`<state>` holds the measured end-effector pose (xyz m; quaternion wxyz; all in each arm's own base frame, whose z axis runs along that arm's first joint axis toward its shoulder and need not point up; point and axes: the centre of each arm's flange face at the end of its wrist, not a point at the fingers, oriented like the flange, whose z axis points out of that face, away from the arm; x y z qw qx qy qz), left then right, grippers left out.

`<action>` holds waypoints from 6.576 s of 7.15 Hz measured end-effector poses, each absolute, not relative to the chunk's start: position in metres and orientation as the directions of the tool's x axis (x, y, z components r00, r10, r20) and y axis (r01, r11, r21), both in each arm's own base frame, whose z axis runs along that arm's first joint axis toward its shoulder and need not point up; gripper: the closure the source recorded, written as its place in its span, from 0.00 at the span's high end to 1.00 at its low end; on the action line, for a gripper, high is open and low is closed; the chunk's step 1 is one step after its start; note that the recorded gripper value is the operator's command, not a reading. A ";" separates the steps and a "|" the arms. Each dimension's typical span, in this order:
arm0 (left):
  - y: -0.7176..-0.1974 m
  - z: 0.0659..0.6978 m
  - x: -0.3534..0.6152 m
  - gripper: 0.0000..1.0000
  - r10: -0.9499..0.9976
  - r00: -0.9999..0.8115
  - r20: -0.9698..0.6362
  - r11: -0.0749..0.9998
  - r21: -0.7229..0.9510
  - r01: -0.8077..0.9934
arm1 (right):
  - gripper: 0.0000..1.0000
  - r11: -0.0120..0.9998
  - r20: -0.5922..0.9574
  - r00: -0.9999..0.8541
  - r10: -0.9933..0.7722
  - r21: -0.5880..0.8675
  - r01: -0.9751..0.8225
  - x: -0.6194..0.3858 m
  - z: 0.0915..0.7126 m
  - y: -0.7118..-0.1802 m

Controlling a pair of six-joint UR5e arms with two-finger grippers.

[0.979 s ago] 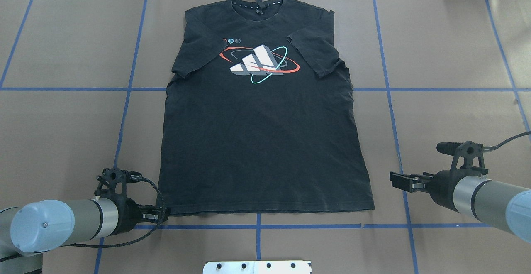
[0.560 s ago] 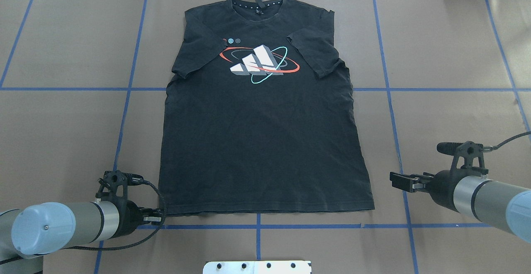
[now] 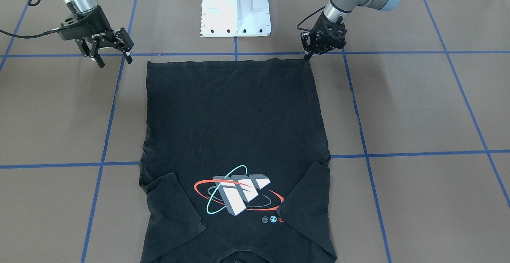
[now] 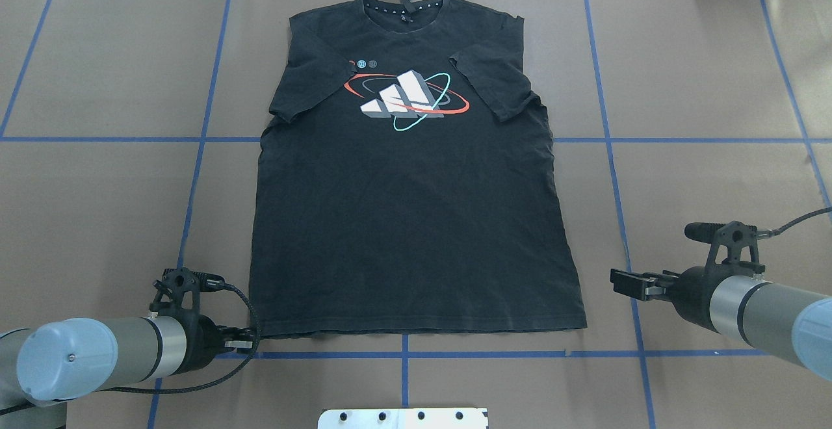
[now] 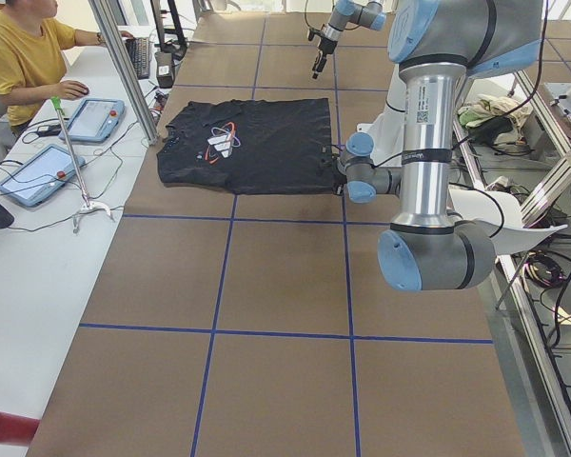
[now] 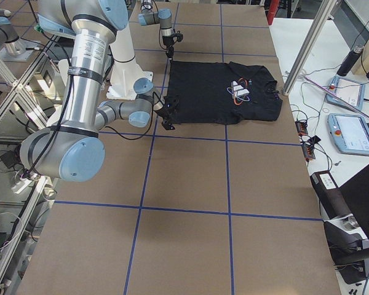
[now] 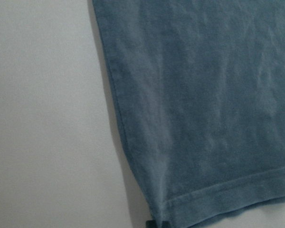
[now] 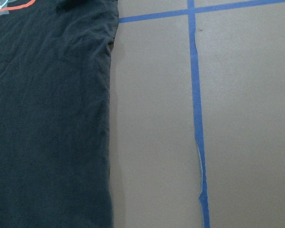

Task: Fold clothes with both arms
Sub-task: 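Grasp the hem corners with the left and right grippers, then lift the hem and carry it over the shirt toward the collar with both grippers, then lower the hem onto the collar edge and release with both grippers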

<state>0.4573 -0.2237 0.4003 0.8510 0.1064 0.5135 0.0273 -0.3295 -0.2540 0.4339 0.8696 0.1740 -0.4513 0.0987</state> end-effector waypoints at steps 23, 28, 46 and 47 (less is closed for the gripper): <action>-0.230 0.293 0.379 0.00 0.337 0.417 -0.844 0.940 0.326 -0.098 | 0.00 0.956 0.874 0.474 0.111 0.037 -0.291 -0.353 0.362 -0.203; -0.154 0.222 0.287 0.00 0.433 0.227 -0.872 0.887 0.368 -0.279 | 0.00 0.996 0.919 0.390 -0.050 0.018 0.086 -0.297 0.290 -0.119; -0.604 0.286 0.418 0.00 0.134 0.726 -0.675 0.834 0.472 0.286 | 0.00 0.782 0.776 0.510 0.372 0.035 -0.623 -0.405 0.288 -0.522; -0.618 0.303 0.432 0.00 0.155 0.744 -0.651 0.830 0.494 0.260 | 0.00 0.784 0.751 0.534 0.388 0.035 -0.619 -0.418 0.304 -0.532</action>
